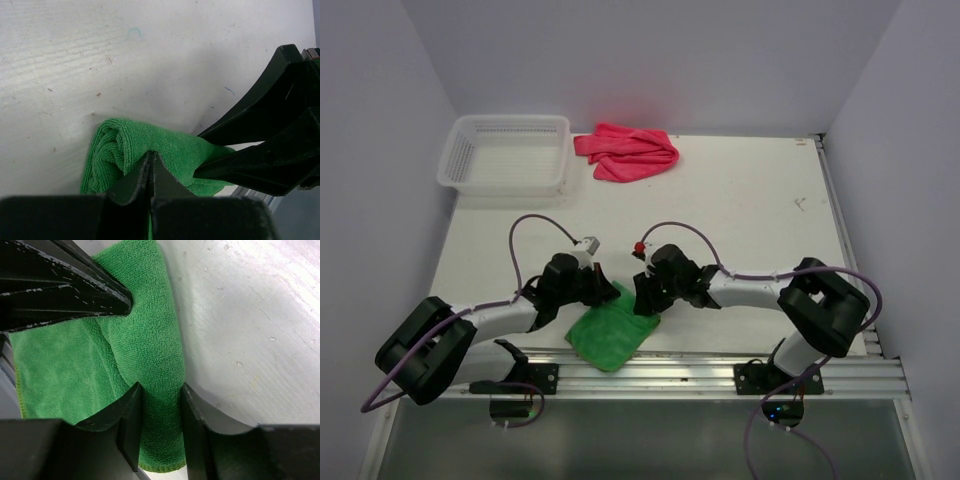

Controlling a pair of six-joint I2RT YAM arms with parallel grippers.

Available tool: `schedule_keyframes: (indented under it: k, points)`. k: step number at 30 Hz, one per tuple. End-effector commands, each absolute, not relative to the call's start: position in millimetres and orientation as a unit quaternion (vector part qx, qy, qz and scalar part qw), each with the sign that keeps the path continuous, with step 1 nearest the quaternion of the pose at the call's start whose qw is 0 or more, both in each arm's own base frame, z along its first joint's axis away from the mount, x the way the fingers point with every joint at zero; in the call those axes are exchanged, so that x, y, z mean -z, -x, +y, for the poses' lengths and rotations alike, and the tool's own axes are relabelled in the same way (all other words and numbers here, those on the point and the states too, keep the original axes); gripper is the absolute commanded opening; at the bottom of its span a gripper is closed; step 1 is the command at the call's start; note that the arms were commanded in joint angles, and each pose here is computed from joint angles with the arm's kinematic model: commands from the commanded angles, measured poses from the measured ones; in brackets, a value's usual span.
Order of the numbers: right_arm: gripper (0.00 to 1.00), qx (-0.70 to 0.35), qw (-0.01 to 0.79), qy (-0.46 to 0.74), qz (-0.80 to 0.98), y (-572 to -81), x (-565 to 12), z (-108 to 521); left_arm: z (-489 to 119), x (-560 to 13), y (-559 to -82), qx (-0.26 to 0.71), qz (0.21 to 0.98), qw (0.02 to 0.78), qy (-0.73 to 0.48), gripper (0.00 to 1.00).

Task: Roll the towels
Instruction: Roll the towel

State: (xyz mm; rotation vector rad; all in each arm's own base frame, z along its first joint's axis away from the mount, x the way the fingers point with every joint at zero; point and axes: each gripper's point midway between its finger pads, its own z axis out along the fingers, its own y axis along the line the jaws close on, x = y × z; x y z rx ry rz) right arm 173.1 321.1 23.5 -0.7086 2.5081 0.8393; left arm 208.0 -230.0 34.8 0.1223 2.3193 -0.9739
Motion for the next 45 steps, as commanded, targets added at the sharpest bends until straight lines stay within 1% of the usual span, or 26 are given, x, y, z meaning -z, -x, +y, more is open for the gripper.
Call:
schedule_keyframes:
  k: [1,4,6,7,8,10,11,12,13,14,15,18,19,22,25,33,37,39,40,45]
  points:
    - [0.34,-0.285,0.172,0.272,0.903,-156.8,-6.1,302.5,-208.7,-9.9,-200.4,0.312,0.906,0.285,-0.035,0.0]
    - [0.24,-0.285,0.167,0.283,0.9,-150.9,-2.8,297.2,-209.4,-13.0,-203.9,0.309,0.906,0.288,-0.035,0.0]
    - [0.12,-0.294,0.173,0.287,0.895,-150.8,-5.1,300.3,-211.2,-17.6,-208.1,0.307,0.905,0.291,-0.036,0.0]
    - [0.08,-0.295,0.175,0.287,0.894,-150.7,-5.2,300.3,-211.6,-19.6,-210.1,0.307,0.905,0.292,-0.036,0.0]
    - [0.06,-0.29,0.188,0.287,0.893,-152.3,-6.3,300.7,-212.8,-23.6,-213.7,0.306,0.905,0.294,-0.036,0.0]
    - [0.05,-0.273,0.207,0.29,0.894,-155.7,-8.4,300.8,-214.1,-28.1,-217.0,0.304,0.904,0.299,-0.037,0.0]
    - [0.0,-0.256,0.218,0.296,0.894,-154.9,-9.3,301.5,-215.2,-32.3,-219.8,0.304,0.903,0.3,-0.037,0.0]
    - [0.0,-0.226,0.254,0.291,0.894,-166.8,-13.9,298.2,-215.9,-34.8,-221.1,0.305,0.903,0.302,-0.036,0.0]
    - [0.0,-0.208,0.276,0.29,0.892,-172.5,-17.5,298.1,-215.2,-37.5,-221.8,0.303,0.903,0.303,-0.034,0.02]
    - [0.0,-0.187,0.281,0.298,0.893,-170.1,-19.6,296.7,-217.3,-43.4,-225.0,0.306,0.901,0.307,-0.035,0.02]
    - [0.0,-0.158,0.306,0.289,0.893,-180.5,-22.9,292.2,-217.6,-47.6,-226.9,0.306,0.899,0.311,-0.035,0.02]
    - [0.0,-0.124,0.338,0.281,0.89,-191.6,-32.3,291.0,-216.0,-57.2,-233.8,0.296,0.9,0.319,-0.033,0.02]
    - [0.0,-0.095,0.354,0.27,0.89,-200.7,-32.6,284.2,-215.1,-60.9,-235.8,0.294,0.899,0.323,-0.031,0.03]
    - [0.0,-0.05,0.379,0.255,0.888,-214.2,-37.1,276.6,-212.7,-72.3,-239.8,0.291,0.897,0.331,-0.025,0.04]
    - [0.0,-0.014,0.391,0.253,0.885,-222.6,-40.0,269.2,-212.9,-83.0,-244.4,0.295,0.891,0.344,-0.023,0.04]
    - [0.0,0.097,0.424,0.283,0.854,-236.4,-48.8,263.2,-209.5,-80.8,-248.8,0.282,0.898,0.337,-0.019,0.05]
    - [0.0,0.141,0.44,0.32,0.827,-224.6,-51.1,278.9,-210.2,-82.1,-253.0,0.282,0.898,0.338,-0.016,0.05]
    - [0.0,0.179,0.437,0.341,0.813,-220.1,-42.4,278.6,-209.0,-84.6,-257.3,0.281,0.896,0.342,-0.013,0.05]
    - [0.0,0.178,0.441,0.351,0.807,-215.3,-44.2,289.6,-208.1,-87.4,-260.3,0.282,0.895,0.346,-0.01,0.05]
    - [0.0,0.229,0.428,0.404,0.775,-199.9,-26.8,303.5,-204.5,-93.1,-268.3,0.277,0.894,0.352,-0.008,0.05]
